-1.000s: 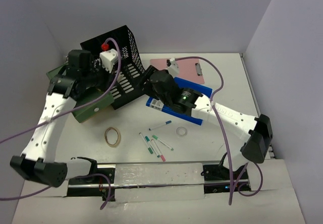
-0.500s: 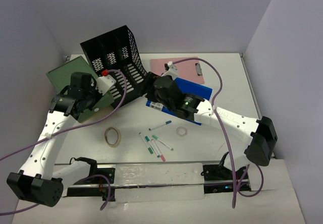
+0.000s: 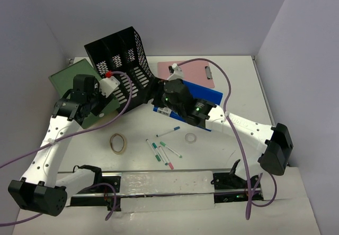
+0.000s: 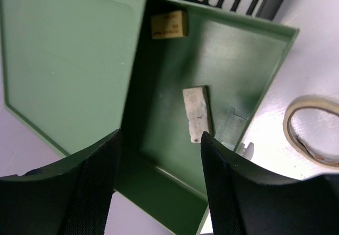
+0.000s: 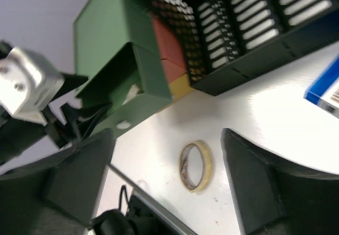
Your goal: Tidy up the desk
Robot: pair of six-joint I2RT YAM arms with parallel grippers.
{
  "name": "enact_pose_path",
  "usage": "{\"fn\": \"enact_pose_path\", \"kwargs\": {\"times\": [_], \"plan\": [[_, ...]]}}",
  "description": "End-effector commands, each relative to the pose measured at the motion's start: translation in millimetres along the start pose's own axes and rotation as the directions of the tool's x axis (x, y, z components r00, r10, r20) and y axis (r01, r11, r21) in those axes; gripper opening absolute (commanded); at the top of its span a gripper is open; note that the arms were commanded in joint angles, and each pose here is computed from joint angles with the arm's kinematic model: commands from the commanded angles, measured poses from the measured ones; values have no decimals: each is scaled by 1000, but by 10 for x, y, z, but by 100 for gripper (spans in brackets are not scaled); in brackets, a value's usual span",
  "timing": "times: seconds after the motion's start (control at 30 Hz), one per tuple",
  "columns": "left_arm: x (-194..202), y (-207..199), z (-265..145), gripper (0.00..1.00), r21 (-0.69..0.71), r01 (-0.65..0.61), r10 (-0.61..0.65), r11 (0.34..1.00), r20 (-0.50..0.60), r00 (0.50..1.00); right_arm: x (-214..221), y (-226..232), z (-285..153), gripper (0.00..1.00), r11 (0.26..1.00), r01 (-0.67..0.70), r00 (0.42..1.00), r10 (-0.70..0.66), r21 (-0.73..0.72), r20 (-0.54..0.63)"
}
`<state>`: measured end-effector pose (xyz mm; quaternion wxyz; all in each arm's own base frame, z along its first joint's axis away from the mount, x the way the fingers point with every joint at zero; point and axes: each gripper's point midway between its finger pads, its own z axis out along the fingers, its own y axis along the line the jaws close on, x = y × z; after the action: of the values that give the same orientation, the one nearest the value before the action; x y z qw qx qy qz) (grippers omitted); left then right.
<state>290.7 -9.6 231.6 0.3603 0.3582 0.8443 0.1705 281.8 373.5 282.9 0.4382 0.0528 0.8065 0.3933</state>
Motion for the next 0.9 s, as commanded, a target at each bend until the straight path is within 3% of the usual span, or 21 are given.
{"fn": "enact_pose_path", "kwargs": {"times": [0.0,0.17,0.27,0.37,0.4,0.6,0.87], "plan": [[-243,230,-236,68,-64,76,-70,995,101,992,-125,423,-104,100,979,64,998,-59,-193,32],[-354,666,-546,73,-170,207,-176,963,184,967,79,665,12,98,929,106,993,-117,-353,-11],[-244,998,-624,75,-247,292,-249,924,193,949,335,776,156,86,912,59,987,-115,-407,-113],[-28,1251,-512,75,-286,342,-307,895,161,938,653,932,269,62,886,-71,966,-53,-459,-252],[69,1329,-481,75,-296,369,-338,881,152,929,749,953,346,60,882,-101,959,-37,-461,-280],[467,1594,-205,74,-309,461,-452,832,105,886,1051,988,626,61,897,-167,942,23,-410,-334],[707,1663,41,73,-337,485,-491,807,74,868,1313,886,975,61,914,-239,921,106,-328,-376]]}}
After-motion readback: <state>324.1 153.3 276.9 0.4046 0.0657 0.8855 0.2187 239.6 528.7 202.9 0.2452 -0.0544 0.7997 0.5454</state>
